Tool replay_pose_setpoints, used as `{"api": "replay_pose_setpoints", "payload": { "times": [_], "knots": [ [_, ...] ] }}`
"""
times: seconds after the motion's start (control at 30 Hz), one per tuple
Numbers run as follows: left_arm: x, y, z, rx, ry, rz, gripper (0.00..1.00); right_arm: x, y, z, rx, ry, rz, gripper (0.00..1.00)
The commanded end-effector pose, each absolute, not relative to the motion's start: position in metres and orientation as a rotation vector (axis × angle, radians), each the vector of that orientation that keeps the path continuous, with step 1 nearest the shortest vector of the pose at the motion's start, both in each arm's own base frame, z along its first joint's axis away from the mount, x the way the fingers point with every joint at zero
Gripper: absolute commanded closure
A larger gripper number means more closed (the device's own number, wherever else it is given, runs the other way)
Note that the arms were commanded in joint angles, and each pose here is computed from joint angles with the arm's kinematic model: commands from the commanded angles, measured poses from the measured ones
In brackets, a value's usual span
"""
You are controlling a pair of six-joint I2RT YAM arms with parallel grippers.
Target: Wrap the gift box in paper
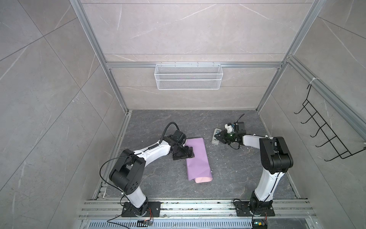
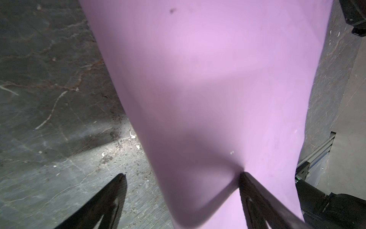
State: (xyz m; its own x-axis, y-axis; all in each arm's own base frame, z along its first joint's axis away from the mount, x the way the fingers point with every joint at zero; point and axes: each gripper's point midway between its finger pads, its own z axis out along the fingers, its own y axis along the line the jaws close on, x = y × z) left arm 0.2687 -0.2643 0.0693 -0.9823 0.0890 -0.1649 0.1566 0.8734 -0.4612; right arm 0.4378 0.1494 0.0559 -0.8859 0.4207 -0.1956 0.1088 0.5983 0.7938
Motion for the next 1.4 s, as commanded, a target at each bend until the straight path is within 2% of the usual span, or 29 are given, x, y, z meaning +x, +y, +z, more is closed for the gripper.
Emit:
{"api": "replay_pose_setpoints", "payload": {
  "times": [0.0,0.4,1.37],
  "knots": [
    [0.253,-0.234,0.036,0.177,3.025,-0.525,0.1,0.392,0.153,0.011,0.584,2.659,1.195,0.71],
    [0.254,-0.235,0.036,0.178,3.024,-0.527,0.1,0.388,0.146,0.008,0.612,2.66,1.207,0.73],
    [0.256,-0.236,0.037,0.177,3.019,-0.529,0.1,0.382,0.166,0.006,0.567,2.724,1.243,0.76]
  ]
}}
